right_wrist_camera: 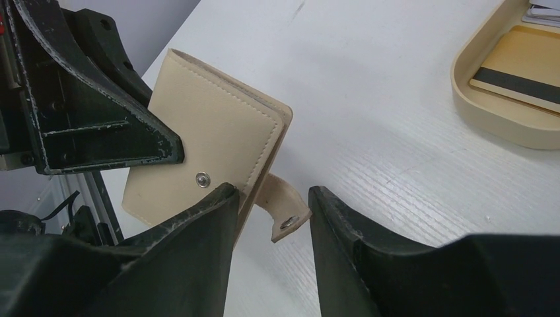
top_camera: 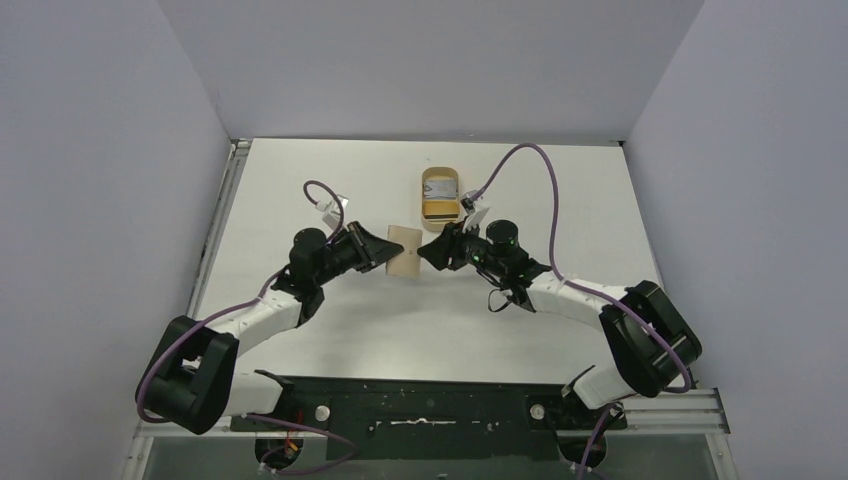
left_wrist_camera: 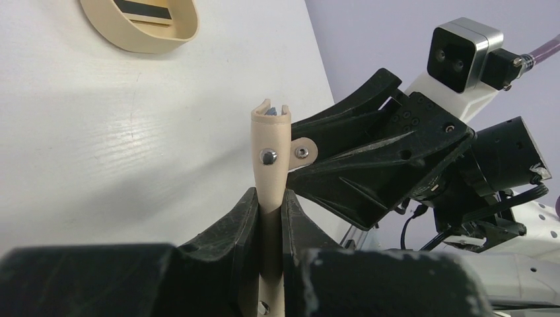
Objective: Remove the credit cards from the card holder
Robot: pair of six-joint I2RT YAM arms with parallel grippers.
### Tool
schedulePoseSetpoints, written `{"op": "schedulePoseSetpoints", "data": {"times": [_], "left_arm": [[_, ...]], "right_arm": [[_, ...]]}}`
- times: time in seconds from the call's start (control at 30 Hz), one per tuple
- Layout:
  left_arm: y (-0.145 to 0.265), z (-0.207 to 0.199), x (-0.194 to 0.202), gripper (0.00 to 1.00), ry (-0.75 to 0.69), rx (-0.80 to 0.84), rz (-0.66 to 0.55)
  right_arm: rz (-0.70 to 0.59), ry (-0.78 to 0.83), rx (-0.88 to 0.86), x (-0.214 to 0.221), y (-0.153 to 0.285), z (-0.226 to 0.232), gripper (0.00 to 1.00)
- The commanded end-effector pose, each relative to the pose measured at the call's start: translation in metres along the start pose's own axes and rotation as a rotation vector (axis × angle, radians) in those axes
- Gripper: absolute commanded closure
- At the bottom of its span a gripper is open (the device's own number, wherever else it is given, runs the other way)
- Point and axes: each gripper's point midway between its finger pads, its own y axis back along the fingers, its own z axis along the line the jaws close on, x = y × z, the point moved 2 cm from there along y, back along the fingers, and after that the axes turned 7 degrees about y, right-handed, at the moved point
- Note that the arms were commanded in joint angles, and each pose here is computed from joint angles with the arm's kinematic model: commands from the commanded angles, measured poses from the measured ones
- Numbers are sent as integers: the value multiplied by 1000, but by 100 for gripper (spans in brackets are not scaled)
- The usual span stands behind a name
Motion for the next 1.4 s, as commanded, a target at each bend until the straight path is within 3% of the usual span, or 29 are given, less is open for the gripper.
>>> {"op": "schedulePoseSetpoints", "data": {"times": [0.0,0.17,0.3,0.4,0.57,0.7,0.77,1.1,1.37], "left_arm": [[7,-47,-15,100,-60,170,-41],[9,-49,-16,100,-63,174,-47],[9,-45,-15,100,-60,166,-45],[6,-33,-8,100,-49,142,-16],[1,15,17,51,-21,20,48],[2,41,32,28,-3,-36,74],[2,48,37,22,1,-55,83],[2,61,42,20,-32,-147,94],[-1,44,48,20,-108,-130,133]], "right_arm": [[-61,21,39,-16,-9,-6,60],[-41,12,59,-11,-11,-10,76],[-22,6,74,-9,-12,-13,100],[-9,11,82,-8,-10,-14,100],[36,28,88,0,2,-13,100],[75,39,95,7,14,-12,100],[92,44,95,9,18,-12,100],[148,60,98,7,36,-6,100],[105,80,192,-44,65,7,100]]}}
